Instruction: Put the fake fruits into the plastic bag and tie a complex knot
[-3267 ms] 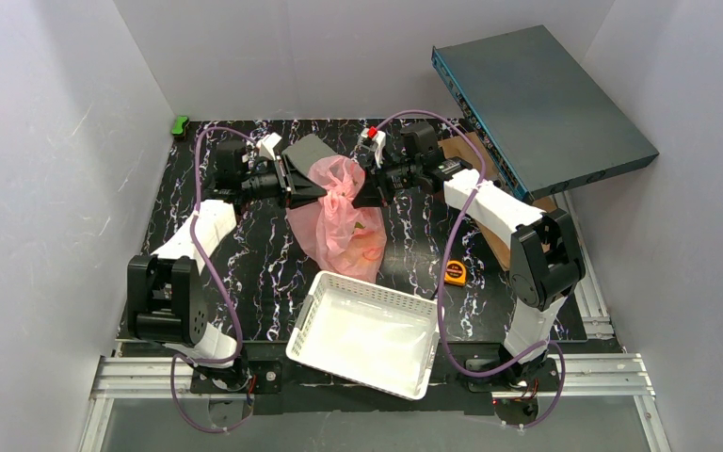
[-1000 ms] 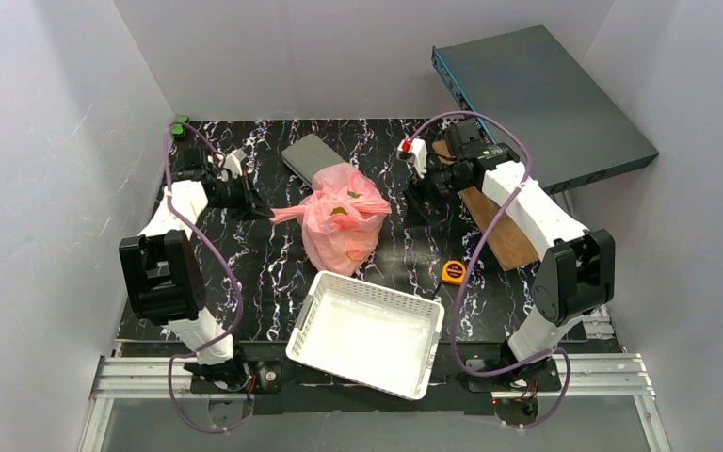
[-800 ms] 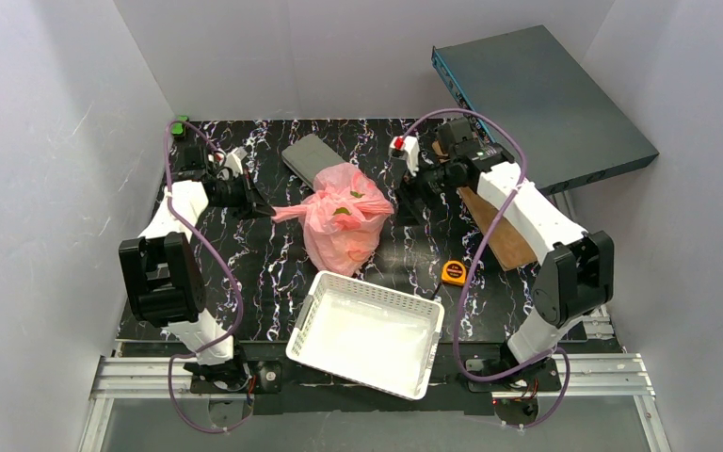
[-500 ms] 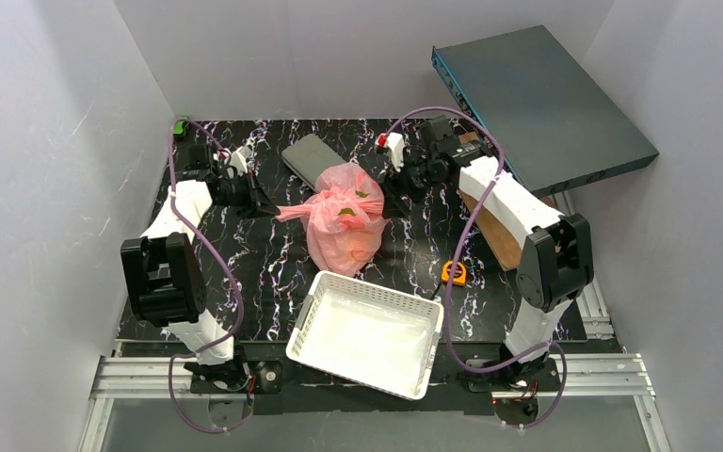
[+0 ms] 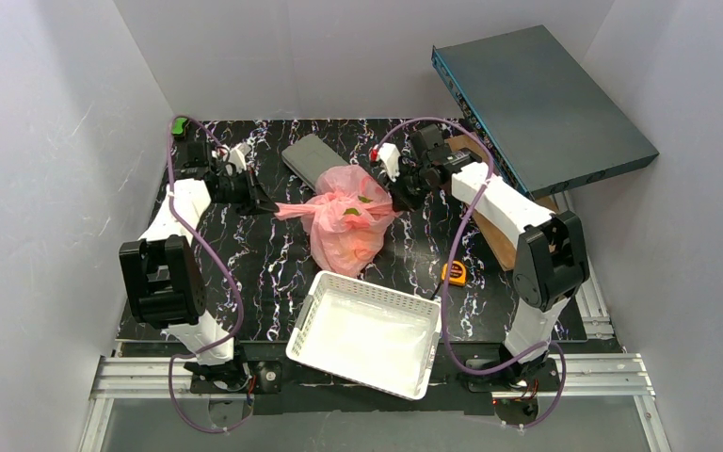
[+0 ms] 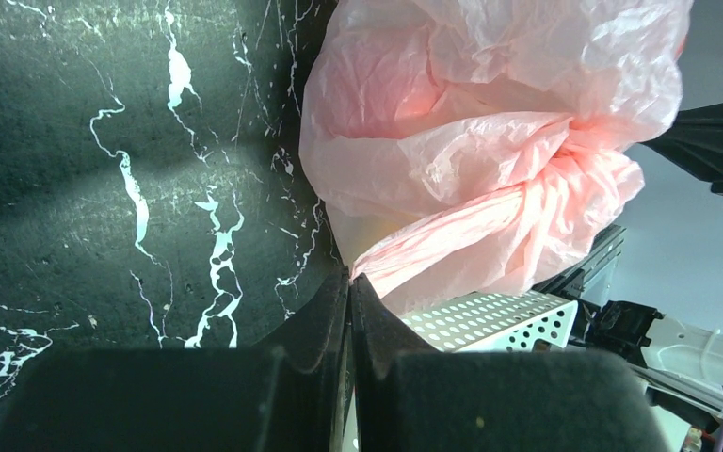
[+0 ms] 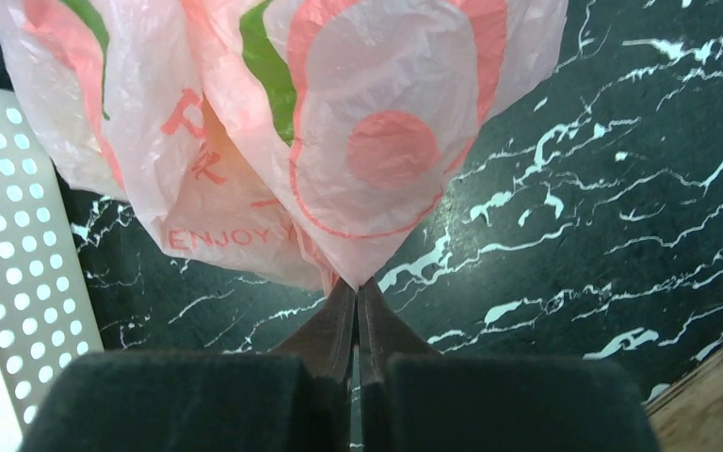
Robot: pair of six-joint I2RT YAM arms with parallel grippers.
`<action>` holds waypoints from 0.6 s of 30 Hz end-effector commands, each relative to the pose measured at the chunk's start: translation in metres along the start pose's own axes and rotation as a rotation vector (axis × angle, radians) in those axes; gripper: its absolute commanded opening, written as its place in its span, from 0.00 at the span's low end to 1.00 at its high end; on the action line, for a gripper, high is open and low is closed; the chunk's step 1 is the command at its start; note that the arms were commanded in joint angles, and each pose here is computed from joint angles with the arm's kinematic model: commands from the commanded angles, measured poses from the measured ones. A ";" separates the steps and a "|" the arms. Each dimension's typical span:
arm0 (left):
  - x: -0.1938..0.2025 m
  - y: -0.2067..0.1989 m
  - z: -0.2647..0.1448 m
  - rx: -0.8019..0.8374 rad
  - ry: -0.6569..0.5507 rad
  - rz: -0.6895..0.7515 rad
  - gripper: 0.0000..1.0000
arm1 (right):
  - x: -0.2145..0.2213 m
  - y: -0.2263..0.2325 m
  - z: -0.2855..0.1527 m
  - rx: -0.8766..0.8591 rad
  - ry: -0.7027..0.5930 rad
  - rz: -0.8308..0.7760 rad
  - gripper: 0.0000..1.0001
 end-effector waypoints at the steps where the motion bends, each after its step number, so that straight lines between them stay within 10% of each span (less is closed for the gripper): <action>1: -0.019 0.001 -0.032 -0.062 -0.104 0.066 0.00 | 0.016 -0.015 -0.029 0.101 0.043 -0.067 0.01; 18: -0.032 0.061 -0.044 -0.254 -0.091 0.149 0.00 | 0.083 -0.033 -0.033 0.179 0.174 -0.140 0.01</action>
Point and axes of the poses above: each gripper's point midway between its finger pads, its own z axis out along the fingers, its own y axis along the line the jaws close on, x = y × z, the point moved 4 cm from there along -z, back along the fingers, and after that the axes turned 9 degrees about -z, right-handed, at the moved point
